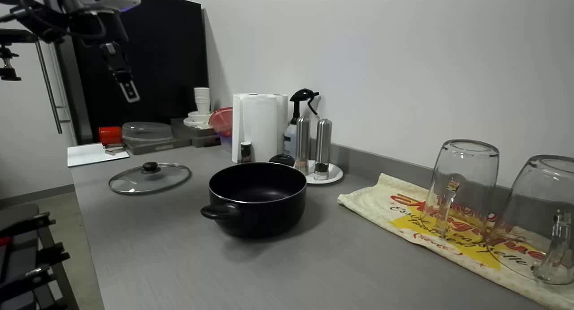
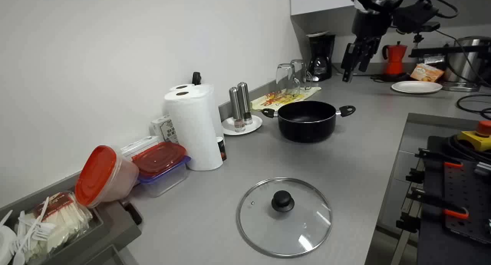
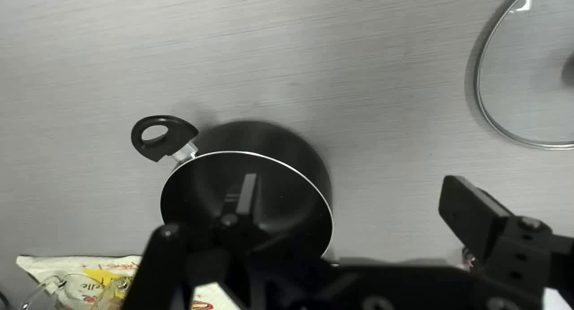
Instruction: Cover the pot with the clear lid
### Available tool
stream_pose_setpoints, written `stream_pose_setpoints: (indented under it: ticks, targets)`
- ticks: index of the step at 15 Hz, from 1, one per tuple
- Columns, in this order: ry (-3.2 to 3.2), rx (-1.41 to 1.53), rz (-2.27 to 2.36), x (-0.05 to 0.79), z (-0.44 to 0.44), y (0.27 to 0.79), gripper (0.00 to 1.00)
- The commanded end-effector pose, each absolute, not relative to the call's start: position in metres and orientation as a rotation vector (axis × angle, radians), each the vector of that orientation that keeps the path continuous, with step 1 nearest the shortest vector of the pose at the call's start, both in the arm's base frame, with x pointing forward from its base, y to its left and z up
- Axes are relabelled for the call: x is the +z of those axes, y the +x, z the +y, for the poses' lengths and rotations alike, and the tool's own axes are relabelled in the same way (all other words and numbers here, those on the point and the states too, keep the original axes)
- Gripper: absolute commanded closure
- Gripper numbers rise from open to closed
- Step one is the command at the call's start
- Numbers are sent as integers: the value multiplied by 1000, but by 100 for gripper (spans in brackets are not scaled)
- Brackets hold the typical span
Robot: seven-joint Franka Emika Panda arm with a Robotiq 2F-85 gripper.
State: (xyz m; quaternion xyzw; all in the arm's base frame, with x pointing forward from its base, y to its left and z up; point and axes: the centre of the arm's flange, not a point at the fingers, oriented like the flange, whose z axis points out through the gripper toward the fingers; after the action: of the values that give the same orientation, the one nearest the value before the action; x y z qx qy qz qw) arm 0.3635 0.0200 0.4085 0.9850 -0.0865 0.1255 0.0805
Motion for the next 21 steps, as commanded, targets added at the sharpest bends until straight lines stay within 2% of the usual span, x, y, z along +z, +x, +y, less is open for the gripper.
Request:
stream_pose_setpoints:
  ticks: [1, 15, 21]
  targets:
    - [2945, 375, -259, 409, 20, 364, 0]
    - [2945, 375, -259, 409, 20, 364, 0]
    - [3047, 515, -6, 407, 77, 421, 0]
